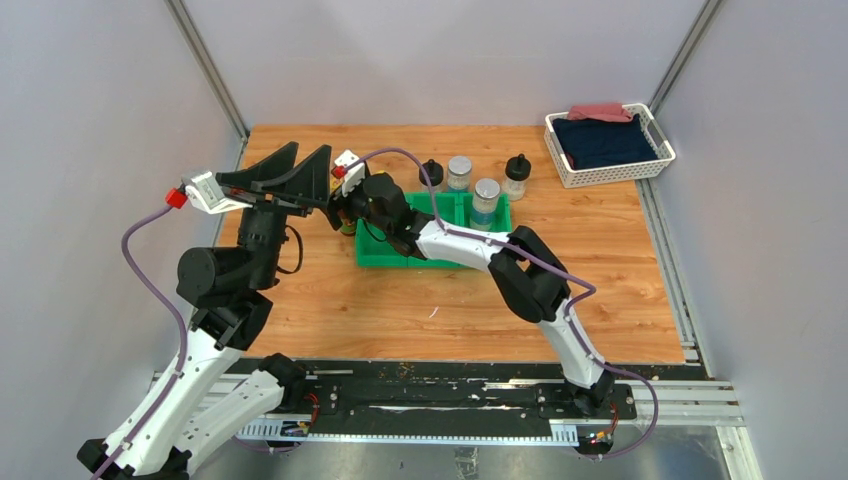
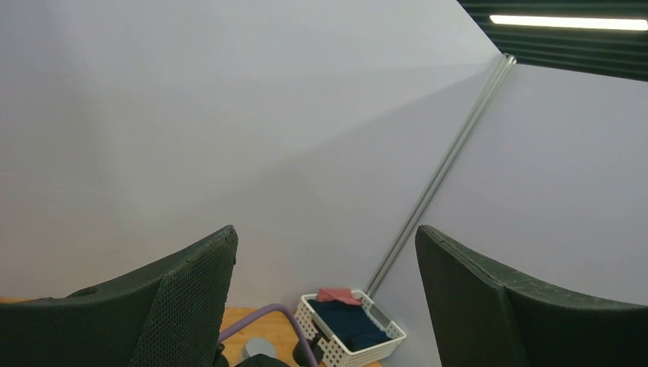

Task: Organize the condiment bottles
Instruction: Pick up the bottle from the center of the board.

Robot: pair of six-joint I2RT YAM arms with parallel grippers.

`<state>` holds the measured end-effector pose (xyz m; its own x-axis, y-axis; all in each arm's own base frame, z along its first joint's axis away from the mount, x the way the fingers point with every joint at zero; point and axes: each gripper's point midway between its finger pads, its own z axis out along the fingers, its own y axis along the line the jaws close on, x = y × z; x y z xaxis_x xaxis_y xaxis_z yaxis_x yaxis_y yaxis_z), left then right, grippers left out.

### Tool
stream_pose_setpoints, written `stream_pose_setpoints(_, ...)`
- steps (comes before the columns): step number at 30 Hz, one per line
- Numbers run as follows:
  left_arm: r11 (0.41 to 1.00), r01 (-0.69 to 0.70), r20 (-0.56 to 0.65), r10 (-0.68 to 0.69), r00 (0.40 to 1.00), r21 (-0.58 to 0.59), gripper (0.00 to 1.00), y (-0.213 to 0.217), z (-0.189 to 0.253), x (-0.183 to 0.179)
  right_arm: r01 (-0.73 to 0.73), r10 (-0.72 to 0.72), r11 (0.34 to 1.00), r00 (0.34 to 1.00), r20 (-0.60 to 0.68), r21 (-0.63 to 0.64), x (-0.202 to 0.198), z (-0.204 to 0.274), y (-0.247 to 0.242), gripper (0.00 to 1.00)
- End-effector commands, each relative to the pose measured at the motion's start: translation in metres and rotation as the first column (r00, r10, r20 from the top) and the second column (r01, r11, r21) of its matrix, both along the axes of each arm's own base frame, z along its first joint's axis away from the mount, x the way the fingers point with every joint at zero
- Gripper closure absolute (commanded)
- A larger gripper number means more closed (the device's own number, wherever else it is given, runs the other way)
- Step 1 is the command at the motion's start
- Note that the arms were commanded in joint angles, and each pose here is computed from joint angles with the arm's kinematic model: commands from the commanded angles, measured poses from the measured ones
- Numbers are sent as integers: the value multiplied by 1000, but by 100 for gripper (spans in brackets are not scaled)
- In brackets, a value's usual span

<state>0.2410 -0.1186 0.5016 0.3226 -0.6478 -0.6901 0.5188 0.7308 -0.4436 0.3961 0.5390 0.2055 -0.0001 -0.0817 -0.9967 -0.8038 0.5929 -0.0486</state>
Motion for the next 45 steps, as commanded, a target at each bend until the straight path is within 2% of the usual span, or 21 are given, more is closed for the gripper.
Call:
stream_pose_setpoints(1, 1000, -4, 19, 3, 1000, 11, 11, 1, 2, -3, 0, -1, 1000, 1000, 29, 7, -3, -8, 8, 14)
stream_pose_setpoints(26, 999, 17, 39, -18, 999, 37, 11, -6, -6, -3, 59, -60, 998, 996, 59, 20, 13, -21, 8, 18)
stream_pose_setpoints(45, 998, 31, 16, -31, 999, 49, 11, -12, -17, 3, 79, -85, 995, 992, 92, 63, 24, 0, 10, 21)
